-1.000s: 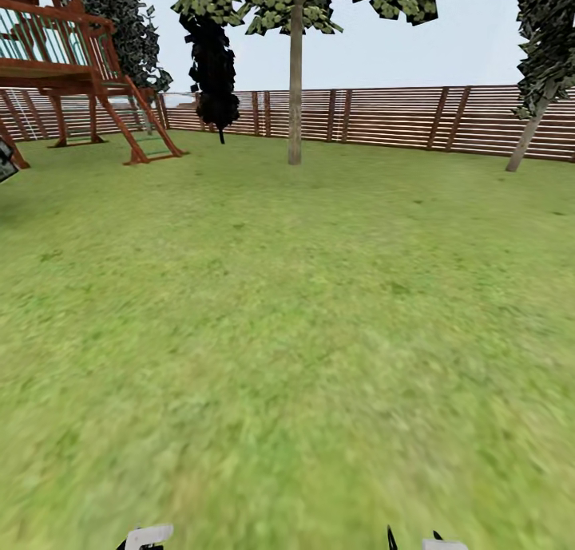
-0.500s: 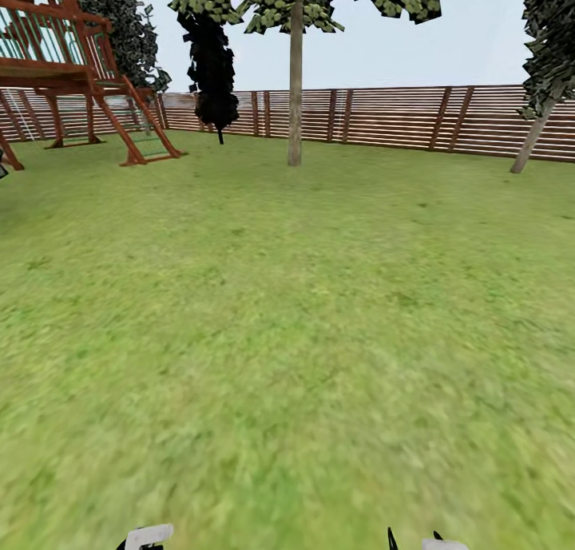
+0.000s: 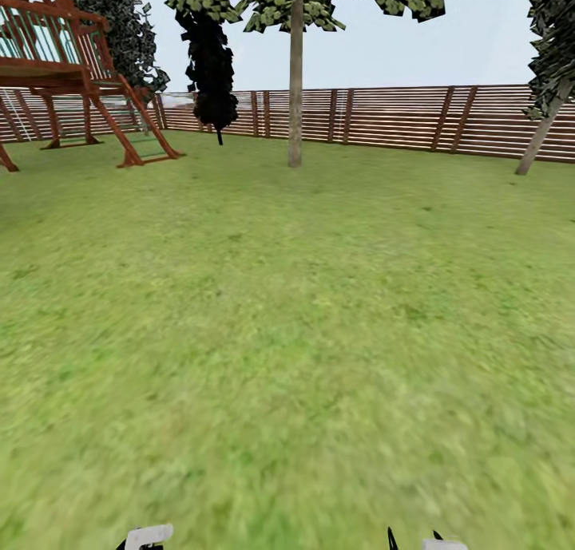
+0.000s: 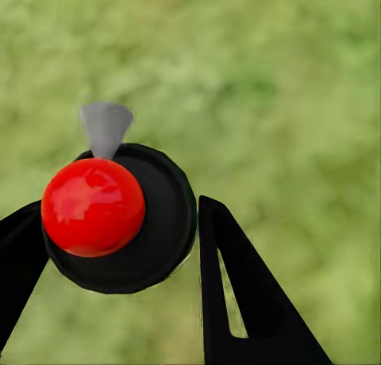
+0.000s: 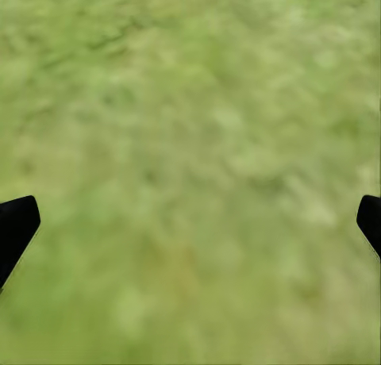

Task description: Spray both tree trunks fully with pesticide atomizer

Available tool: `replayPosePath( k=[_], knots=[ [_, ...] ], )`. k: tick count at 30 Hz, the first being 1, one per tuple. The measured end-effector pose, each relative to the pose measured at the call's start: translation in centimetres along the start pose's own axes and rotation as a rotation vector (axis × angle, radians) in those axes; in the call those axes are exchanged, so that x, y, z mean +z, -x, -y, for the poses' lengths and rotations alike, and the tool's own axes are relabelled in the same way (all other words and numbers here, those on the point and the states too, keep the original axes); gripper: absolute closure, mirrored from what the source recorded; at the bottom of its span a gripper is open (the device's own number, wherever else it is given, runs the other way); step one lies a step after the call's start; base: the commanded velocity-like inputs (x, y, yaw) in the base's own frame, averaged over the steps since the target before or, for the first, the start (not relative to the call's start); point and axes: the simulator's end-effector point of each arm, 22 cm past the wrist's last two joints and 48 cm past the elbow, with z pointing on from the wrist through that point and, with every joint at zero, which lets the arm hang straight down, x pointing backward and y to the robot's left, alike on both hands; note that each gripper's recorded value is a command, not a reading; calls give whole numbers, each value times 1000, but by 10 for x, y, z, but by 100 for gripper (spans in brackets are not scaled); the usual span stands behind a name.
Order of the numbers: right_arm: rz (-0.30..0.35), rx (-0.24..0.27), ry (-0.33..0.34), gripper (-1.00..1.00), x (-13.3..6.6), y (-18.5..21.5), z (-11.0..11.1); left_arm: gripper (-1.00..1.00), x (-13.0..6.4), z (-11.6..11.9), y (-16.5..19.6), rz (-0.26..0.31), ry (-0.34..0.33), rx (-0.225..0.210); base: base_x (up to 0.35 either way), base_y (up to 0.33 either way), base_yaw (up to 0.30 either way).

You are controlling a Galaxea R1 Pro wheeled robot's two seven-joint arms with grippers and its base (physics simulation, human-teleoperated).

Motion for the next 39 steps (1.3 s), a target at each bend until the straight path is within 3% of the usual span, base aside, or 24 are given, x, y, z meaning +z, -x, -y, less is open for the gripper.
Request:
replayPosePath(
  k=[39],
  knots=[
    [-3,1,1,-100,0,-1,-1,100,0,0,0,-1,0,-1,339,0,0]
  ],
)
